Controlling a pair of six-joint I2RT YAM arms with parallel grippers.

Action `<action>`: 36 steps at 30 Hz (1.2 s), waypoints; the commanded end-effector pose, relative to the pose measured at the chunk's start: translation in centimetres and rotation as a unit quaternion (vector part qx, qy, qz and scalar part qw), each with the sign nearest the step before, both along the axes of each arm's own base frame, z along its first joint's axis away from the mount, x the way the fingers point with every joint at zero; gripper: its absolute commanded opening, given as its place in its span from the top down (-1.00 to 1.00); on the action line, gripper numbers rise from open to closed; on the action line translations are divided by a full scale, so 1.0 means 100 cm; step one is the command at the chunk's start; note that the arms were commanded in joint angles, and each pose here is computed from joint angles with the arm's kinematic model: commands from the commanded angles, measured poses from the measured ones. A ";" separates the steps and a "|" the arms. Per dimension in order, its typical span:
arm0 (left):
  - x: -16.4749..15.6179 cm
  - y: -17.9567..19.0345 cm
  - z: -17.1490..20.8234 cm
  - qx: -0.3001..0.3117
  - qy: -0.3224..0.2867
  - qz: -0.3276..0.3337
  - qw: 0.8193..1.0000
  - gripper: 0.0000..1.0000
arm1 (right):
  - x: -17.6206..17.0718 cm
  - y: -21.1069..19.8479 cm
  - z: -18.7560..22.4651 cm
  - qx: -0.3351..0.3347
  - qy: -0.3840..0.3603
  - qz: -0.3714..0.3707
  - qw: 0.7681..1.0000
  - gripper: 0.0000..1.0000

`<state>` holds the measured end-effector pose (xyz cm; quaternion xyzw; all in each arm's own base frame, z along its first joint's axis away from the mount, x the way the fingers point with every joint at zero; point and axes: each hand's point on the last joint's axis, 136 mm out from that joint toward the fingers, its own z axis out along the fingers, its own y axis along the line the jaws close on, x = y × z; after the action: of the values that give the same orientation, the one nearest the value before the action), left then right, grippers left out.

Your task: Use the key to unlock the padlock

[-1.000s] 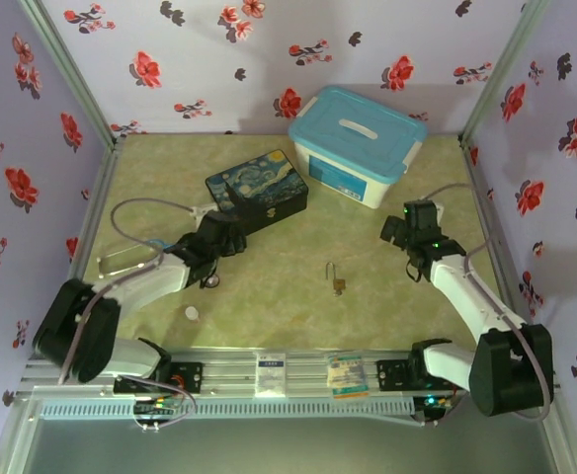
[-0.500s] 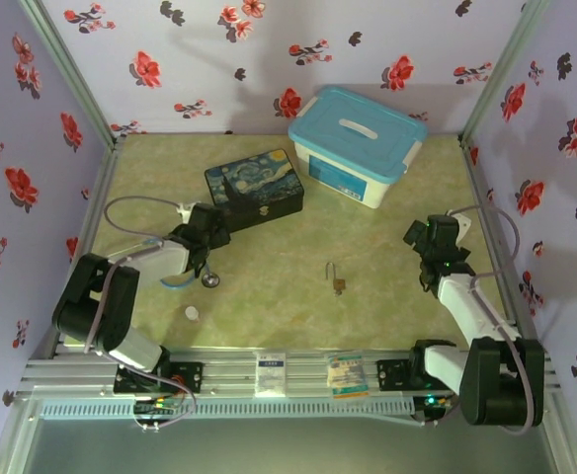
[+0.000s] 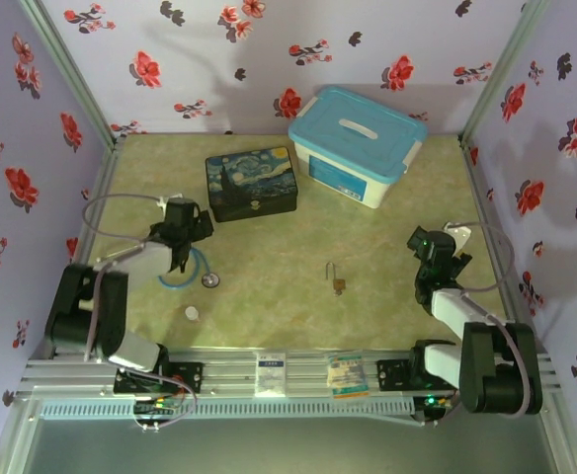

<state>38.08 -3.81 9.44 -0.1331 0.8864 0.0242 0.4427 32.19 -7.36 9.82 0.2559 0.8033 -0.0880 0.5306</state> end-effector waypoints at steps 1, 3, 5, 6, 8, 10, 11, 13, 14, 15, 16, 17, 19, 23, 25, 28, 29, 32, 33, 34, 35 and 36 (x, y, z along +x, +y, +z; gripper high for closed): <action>-0.002 0.018 0.026 -0.014 -0.071 0.018 0.997 -0.99 | 0.018 0.007 0.020 -0.020 -0.057 0.031 0.998 -0.91; -0.006 0.021 0.037 -0.020 -0.084 0.018 0.996 -0.97 | 0.026 0.013 0.020 -0.025 -0.064 0.049 0.996 -0.90; -0.008 0.025 0.055 0.016 -0.089 0.010 0.996 -0.97 | 0.035 0.015 0.023 -0.040 -0.065 0.062 0.995 -0.90; -0.008 0.030 0.059 0.039 -0.082 0.015 0.996 -0.98 | 0.038 0.016 0.023 -0.043 -0.057 0.064 0.995 -0.90; -0.006 0.042 0.058 0.091 -0.071 0.015 0.993 -0.99 | 0.044 0.015 0.020 -0.050 -0.046 0.061 0.996 -0.90; 0.001 0.051 0.054 0.101 -0.062 0.015 0.993 -0.99 | 0.048 0.012 0.011 -0.054 -0.047 0.054 0.996 -0.91; 0.006 0.051 0.055 0.114 -0.066 0.006 0.991 -0.99 | 0.052 0.012 0.008 -0.058 -0.051 0.054 0.996 -0.92; 0.011 0.050 0.057 0.141 -0.103 -0.007 0.985 -0.99 | 0.059 0.022 0.006 -0.062 -0.034 0.078 0.994 -0.92; 0.012 0.054 0.056 0.146 -0.111 -0.004 0.983 -0.99 | 0.060 0.022 0.004 -0.058 -0.020 0.080 0.995 -0.92; 0.013 0.061 0.050 0.149 -0.103 0.004 0.984 -0.99 | 0.063 0.023 0.003 -0.060 -0.020 0.081 0.995 -0.94; 0.015 0.067 0.039 0.141 -0.091 0.002 0.986 -0.99 | 0.066 0.024 0.003 -0.063 -0.019 0.085 0.994 -0.95; 0.018 0.066 0.028 0.126 -0.085 -0.011 0.988 -0.99 | 0.069 0.031 0.000 -0.057 -0.012 0.106 0.993 -0.96; 0.021 0.065 0.014 0.114 -0.072 -0.024 0.991 -0.99 | 0.072 0.038 -0.004 -0.054 -0.008 0.128 0.990 -0.97; 0.022 0.062 0.010 0.111 -0.112 -0.048 0.986 -0.99 | 0.069 0.035 -0.007 -0.062 -0.040 0.119 0.990 -0.98; 0.016 0.064 0.005 0.102 -0.132 -0.046 0.985 -0.99 | 0.066 0.035 -0.011 -0.055 -0.016 0.118 0.991 -0.99; 0.015 0.065 0.001 0.101 -0.134 -0.047 0.985 -0.99 | 0.067 0.036 -0.009 -0.061 -0.026 0.120 0.991 -0.99; 0.016 0.065 0.003 0.103 -0.144 -0.047 0.983 -0.99 | 0.067 0.036 -0.010 -0.059 -0.020 0.119 0.991 -0.99; 0.015 0.064 0.001 0.102 -0.142 -0.051 0.983 -0.99 | 0.068 0.036 -0.009 -0.064 -0.027 0.121 0.990 -0.99; 0.015 0.063 0.002 0.102 -0.141 -0.052 0.983 -0.99 | 0.067 0.036 -0.009 -0.062 -0.024 0.120 0.990 -0.99; 0.015 0.063 0.001 0.102 -0.140 -0.051 0.983 -0.99 | 0.067 0.036 -0.010 -0.061 -0.020 0.120 0.991 -0.99; 0.016 0.063 0.001 0.102 -0.140 -0.051 0.984 -0.99 | 0.068 0.036 -0.009 -0.061 -0.023 0.120 0.991 -0.99; 0.016 0.063 0.001 0.103 -0.140 -0.051 0.983 -0.99 | 0.067 0.036 -0.009 -0.062 -0.024 0.120 0.990 -0.99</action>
<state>39.05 2.52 8.33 -0.0522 0.8295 0.0716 0.5515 38.72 -3.97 8.29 0.1348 0.8152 -0.0660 0.5594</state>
